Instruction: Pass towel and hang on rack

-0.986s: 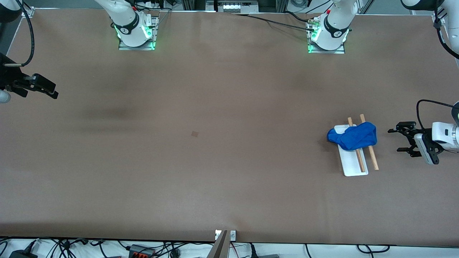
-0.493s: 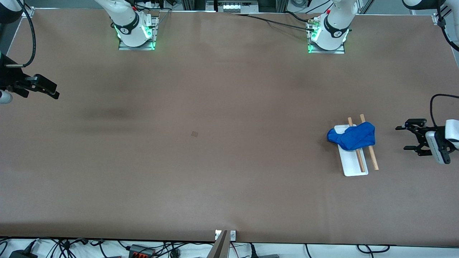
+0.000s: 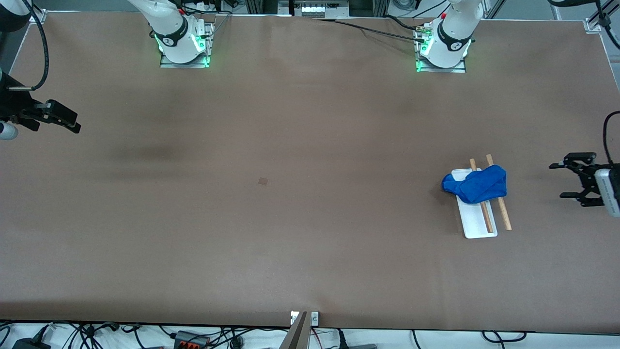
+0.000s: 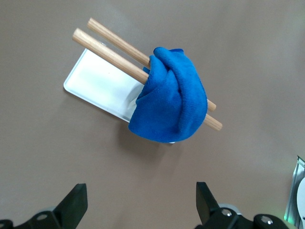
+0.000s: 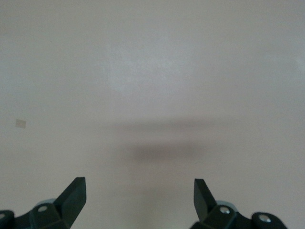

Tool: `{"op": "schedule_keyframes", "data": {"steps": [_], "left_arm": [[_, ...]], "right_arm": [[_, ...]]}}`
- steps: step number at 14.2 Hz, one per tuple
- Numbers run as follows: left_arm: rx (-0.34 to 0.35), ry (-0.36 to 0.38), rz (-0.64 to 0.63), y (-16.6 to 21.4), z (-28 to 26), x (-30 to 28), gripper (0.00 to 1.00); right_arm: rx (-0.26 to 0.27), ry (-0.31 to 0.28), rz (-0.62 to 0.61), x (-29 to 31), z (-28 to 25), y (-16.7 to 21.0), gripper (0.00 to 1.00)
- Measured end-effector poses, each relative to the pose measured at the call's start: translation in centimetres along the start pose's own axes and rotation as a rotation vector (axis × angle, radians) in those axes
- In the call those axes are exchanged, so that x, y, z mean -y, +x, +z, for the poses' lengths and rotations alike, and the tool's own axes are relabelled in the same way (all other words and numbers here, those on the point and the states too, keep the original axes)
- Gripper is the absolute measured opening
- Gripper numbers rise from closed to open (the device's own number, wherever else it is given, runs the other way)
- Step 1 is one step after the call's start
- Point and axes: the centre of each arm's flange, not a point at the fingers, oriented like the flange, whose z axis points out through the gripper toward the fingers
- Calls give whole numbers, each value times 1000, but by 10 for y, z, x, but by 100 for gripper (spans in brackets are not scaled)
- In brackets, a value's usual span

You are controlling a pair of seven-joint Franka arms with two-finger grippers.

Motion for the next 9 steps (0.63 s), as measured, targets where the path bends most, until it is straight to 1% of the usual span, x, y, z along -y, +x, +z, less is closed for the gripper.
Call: {"op": "schedule_keyframes", "data": {"steps": [1,3,5,6,8,9], "left_arm": [[4,3,0,3,-10,-7,100],[10,-16,-32,9,-23,-22,100],[32,-25,-63,24,-31,-36,100],[57,-21,-62,37,-33,-42,100],[119,-8,-37,76,-37,-58,100],[153,-21,-26,97,-37,-69,100]], "right_arm": [[1,0,0,0,0,0,100],[1,0,-1,0,0,0,100],[1,0,-2,1,0,0,100],[1,0,-2,1,0,0,100],[1,0,-6,3,0,0,100],[0,0,-8,4,0,0,100]]}}
